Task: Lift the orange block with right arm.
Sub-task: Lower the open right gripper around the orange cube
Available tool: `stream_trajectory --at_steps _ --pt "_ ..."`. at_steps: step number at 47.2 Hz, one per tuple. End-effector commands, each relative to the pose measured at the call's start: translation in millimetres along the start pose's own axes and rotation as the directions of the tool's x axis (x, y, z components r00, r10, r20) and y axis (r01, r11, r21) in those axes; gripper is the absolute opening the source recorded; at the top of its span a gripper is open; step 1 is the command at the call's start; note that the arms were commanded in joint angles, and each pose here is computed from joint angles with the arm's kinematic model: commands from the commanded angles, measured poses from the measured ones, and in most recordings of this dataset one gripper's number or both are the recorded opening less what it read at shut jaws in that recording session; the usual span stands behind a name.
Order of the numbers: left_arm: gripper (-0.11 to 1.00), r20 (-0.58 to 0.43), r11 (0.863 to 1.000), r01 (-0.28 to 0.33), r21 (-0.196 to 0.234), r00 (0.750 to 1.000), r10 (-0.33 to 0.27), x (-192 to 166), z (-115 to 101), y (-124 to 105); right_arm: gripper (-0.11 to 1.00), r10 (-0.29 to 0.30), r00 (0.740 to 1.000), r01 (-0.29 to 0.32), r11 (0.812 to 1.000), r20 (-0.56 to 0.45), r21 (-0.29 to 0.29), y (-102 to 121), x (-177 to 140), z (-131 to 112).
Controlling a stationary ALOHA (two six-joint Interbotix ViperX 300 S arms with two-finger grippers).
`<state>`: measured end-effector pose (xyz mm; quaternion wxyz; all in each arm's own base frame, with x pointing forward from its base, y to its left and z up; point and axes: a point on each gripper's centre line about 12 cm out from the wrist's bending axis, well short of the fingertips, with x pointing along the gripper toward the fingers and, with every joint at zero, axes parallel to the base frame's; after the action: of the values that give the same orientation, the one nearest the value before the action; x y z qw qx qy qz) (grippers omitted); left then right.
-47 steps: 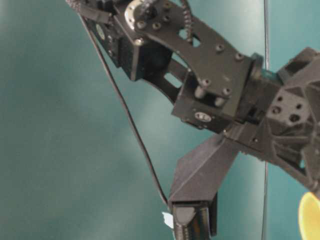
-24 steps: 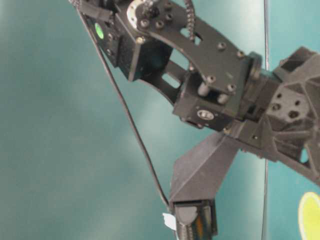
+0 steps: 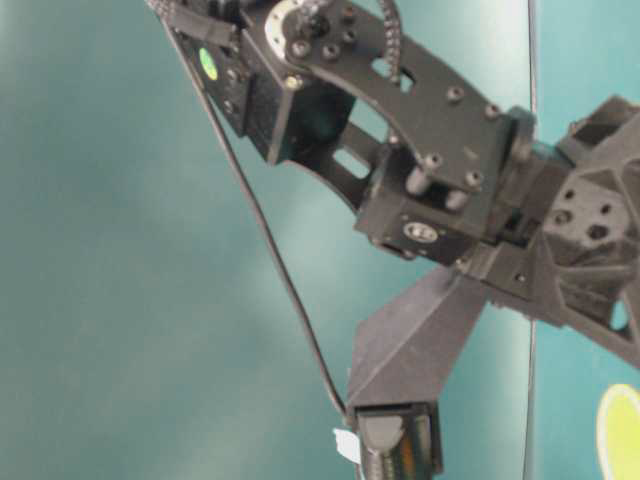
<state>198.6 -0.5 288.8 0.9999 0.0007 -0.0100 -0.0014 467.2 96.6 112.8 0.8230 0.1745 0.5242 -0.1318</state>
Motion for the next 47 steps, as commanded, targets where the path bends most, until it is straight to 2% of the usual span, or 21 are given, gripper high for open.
stream_trajectory --at_steps 1,19,33,47 --pt "0.01 0.031 1.000 0.002 0.002 1.000 -0.002 2.1 11.5 -0.3 0.65 0.026 0.999 -0.026 1.000 0.028 0.005 6.2 -11.5 7.6" --pt "0.01 0.031 1.000 0.002 0.002 1.000 -0.002 2.4 11.3 -0.3 0.45 0.032 0.999 -0.032 0.999 0.026 0.013 6.9 -12.2 7.6" --pt "0.01 0.031 1.000 0.002 0.002 1.000 -0.002 2.1 11.5 -0.3 0.42 0.024 1.000 -0.025 1.000 0.018 0.014 5.8 -12.5 6.5" --pt "0.01 0.014 1.000 0.002 0.000 1.000 -0.002 2.2 9.5 -0.3 0.41 0.021 0.999 -0.022 1.000 0.035 0.017 5.0 -41.6 14.2"
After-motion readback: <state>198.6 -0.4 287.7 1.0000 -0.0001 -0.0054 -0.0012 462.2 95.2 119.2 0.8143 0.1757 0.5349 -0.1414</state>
